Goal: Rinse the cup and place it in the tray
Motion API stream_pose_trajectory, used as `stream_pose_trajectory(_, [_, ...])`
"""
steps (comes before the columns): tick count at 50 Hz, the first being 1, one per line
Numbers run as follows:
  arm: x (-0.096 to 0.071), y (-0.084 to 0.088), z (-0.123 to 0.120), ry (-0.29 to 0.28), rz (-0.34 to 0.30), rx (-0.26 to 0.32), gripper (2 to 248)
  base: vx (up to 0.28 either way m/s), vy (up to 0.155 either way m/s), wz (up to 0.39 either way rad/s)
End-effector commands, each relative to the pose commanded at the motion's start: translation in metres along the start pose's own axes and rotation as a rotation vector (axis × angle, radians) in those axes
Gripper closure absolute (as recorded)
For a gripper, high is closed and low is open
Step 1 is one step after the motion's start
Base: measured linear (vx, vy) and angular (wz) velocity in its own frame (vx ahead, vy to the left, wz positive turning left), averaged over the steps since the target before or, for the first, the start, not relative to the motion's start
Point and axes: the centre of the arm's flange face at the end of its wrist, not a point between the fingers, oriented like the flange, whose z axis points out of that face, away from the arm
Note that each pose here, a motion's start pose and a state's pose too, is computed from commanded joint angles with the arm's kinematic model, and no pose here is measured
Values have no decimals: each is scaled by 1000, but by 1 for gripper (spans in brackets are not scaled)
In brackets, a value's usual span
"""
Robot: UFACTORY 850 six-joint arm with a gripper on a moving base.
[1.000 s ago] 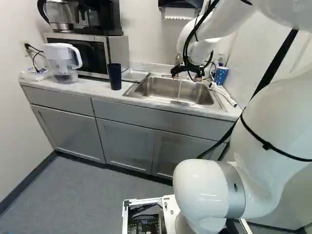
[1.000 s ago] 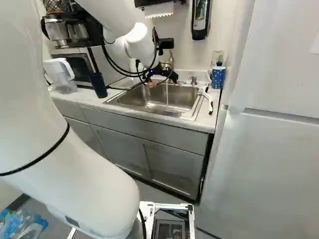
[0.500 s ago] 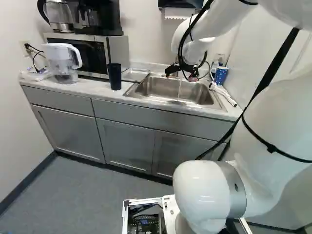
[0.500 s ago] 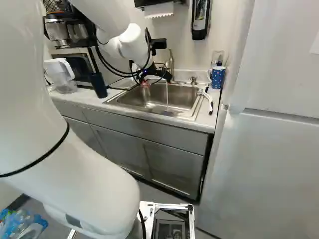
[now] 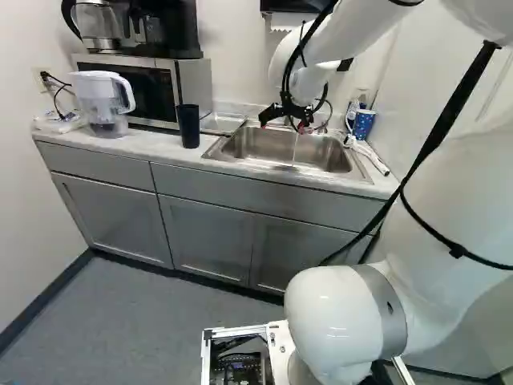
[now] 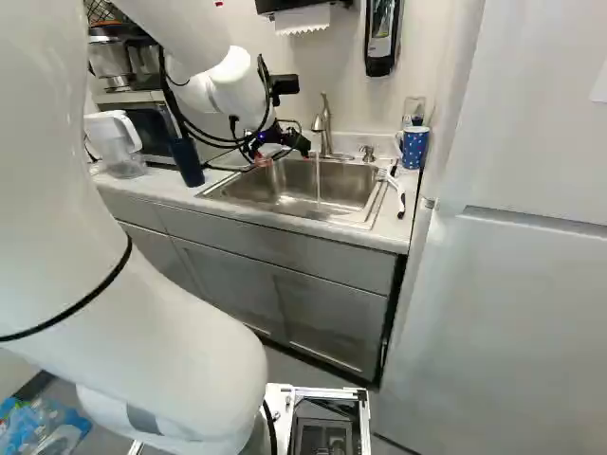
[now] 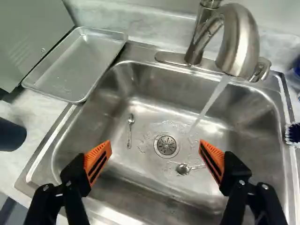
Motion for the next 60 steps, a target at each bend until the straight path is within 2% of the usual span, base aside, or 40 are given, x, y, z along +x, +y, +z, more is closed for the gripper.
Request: stream_pose_trajectory(60, [4,-97,4,-1,-141,144,3,0,0,0])
